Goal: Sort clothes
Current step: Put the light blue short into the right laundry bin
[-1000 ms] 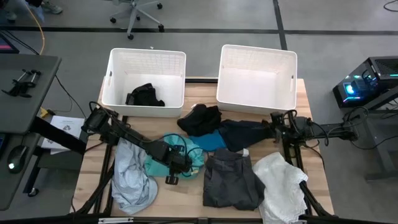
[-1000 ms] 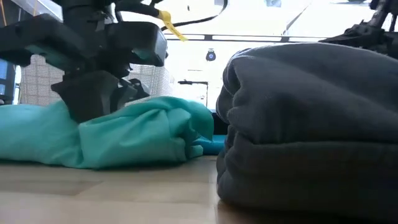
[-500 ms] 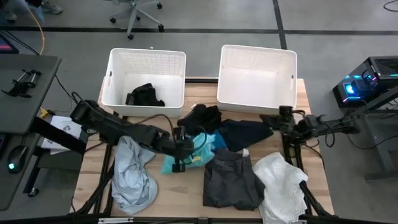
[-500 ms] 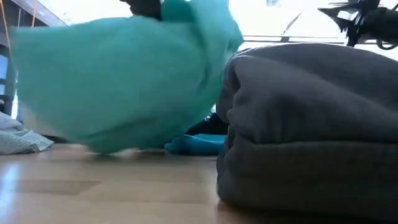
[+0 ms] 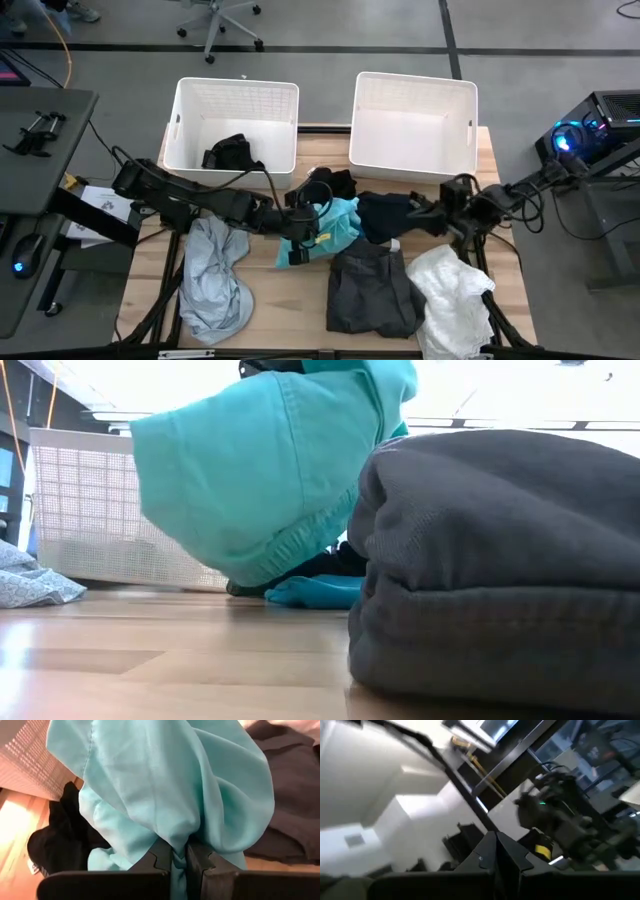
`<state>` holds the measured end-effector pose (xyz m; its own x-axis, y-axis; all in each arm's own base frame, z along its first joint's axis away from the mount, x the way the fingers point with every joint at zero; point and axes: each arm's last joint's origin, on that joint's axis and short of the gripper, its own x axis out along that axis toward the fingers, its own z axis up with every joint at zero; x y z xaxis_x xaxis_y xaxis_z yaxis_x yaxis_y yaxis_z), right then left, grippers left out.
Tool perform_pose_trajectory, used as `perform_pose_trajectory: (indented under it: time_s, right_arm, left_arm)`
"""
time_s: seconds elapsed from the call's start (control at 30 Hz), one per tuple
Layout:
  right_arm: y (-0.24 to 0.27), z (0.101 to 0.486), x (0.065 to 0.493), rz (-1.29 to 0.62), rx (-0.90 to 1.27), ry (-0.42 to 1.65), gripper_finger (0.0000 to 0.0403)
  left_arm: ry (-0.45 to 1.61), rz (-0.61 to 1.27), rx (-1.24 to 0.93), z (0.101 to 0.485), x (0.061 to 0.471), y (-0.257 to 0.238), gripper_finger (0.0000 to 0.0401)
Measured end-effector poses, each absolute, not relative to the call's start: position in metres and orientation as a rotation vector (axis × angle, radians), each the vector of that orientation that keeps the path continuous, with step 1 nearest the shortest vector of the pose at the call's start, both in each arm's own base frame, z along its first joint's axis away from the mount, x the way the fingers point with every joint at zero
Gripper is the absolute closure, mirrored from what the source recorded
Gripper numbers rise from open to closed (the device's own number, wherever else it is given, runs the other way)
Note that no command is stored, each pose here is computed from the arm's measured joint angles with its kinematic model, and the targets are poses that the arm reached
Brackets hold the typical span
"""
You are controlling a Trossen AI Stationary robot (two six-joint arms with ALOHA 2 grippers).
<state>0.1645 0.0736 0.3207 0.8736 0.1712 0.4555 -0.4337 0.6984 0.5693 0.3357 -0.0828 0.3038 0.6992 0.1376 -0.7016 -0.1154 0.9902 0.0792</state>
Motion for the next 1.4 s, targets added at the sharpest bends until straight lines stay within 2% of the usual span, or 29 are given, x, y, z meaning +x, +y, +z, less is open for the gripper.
perform_pose_trajectory:
  time_s: [0.27, 0.37, 0.53, 0.63, 0.73, 0.97, 1.13, 1.27, 1.4]
  right_arm:
    - [0.09, 0.374, 0.212, 0.265, 0.593, -0.296, 0.0403]
    - [0.089, 0.394, 0.219, 0.181, 0.429, -0.219, 0.0403]
    - [0.082, 0.421, 0.211, -0.054, 0.205, 0.043, 0.0402]
    - [0.073, 0.438, 0.196, -0.147, 0.218, 0.156, 0.0395]
    - [0.067, 0.448, 0.183, -0.166, 0.204, 0.25, 0.037]
    - [0.07, 0.421, 0.187, -0.153, 0.167, 0.422, 0.0251]
    - [0.085, 0.387, 0.217, -0.074, 0.169, 0.386, 0.0174]
    - [0.097, 0.37, 0.247, -0.033, 0.142, 0.227, 0.0145]
    - [0.103, 0.36, 0.275, -0.051, 0.127, 0.12, 0.0145]
  left_arm:
    - [0.758, 0.088, -0.023, 0.307, 0.337, -0.085, 0.0395]
    - [0.741, 0.069, -0.067, 0.311, 0.336, -0.086, 0.0395]
    - [0.712, 0.056, -0.084, 0.319, 0.331, -0.089, 0.0395]
    - [0.659, 0.048, -0.094, 0.329, 0.326, -0.09, 0.0395]
    - [0.575, 0.058, -0.11, 0.344, 0.321, -0.09, 0.0395]
    - [0.407, 0.096, -0.138, 0.374, 0.308, -0.082, 0.0395]
    - [0.336, 0.091, -0.12, 0.385, 0.306, -0.08, 0.0395]
    - [0.302, 0.095, -0.111, 0.387, 0.308, -0.081, 0.0395]
    - [0.277, 0.099, -0.12, 0.386, 0.314, -0.08, 0.0395]
